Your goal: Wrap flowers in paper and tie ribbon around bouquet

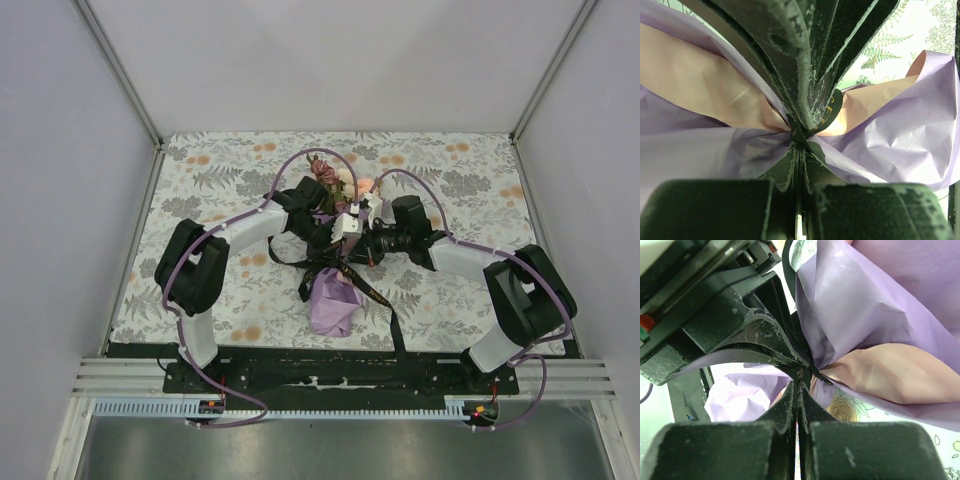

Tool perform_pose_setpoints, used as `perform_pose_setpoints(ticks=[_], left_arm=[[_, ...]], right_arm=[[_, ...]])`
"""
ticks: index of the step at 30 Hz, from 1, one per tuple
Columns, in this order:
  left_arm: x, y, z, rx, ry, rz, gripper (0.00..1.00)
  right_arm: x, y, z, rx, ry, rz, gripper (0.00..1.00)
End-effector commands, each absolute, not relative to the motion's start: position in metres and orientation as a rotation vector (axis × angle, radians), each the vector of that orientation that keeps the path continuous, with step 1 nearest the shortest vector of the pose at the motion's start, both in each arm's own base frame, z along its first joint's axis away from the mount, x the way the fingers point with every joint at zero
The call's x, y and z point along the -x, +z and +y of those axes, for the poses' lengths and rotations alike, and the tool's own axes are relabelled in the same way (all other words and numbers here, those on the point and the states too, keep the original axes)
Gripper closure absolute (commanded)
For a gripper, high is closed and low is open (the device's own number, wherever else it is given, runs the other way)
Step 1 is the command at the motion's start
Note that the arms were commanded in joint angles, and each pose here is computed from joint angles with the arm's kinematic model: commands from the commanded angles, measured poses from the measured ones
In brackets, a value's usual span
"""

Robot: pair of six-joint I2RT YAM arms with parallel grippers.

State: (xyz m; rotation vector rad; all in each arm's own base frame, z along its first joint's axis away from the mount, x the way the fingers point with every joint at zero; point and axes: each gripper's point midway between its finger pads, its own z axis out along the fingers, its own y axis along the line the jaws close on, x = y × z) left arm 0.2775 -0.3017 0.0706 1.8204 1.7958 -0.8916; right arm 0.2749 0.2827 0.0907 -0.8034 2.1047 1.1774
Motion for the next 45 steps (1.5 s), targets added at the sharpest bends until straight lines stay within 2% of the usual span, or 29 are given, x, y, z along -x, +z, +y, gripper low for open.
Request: perform_pose_setpoints(ticks=[1, 12, 17, 24, 36, 42, 43, 45], left_arm=[[-0.311, 0.123, -0.315, -1.627, -0.876, 1.704, 0.98], [-0.312, 0.115, -0.310, -1.627, -0.854, 1.730, 0.98], [-0.318, 0.119, -0.311, -1.504, -0.879, 1.769, 0.98], [-0.301, 0.117, -0.304, -1.614, -0.848, 1.578, 0.98], [-0.296, 0.123, -0.300, -1.593, -0.849, 1.562, 0.98], [-0.292, 0.131, -0.301, -1.612, -0.854, 1.502, 0.98], [-0.292, 0.131, -0.302, -1.614, -0.854, 1.495, 0.98], [-0.291, 0.135, -0.303, -1.621, -0.855, 1.469, 0.98]], right_arm=[[-0.239, 0.083, 0.284, 0.991, 1.203, 2.073, 1.00], [-0.221, 0.080, 0.283, 1.085, 1.226, 2.025, 1.00], [-0.218, 0.084, 0.285, 1.061, 1.247, 2.004, 1.00], [-0.229, 0.094, 0.286, 0.913, 1.247, 2.010, 1.00], [-0.238, 0.089, 0.284, 0.947, 1.202, 2.025, 0.99], [-0.249, 0.113, 0.283, 0.914, 1.237, 2.028, 0.62], [-0.252, 0.118, 0.283, 0.902, 1.237, 2.019, 0.58], [-0.257, 0.126, 0.284, 0.887, 1.246, 2.009, 0.58]])
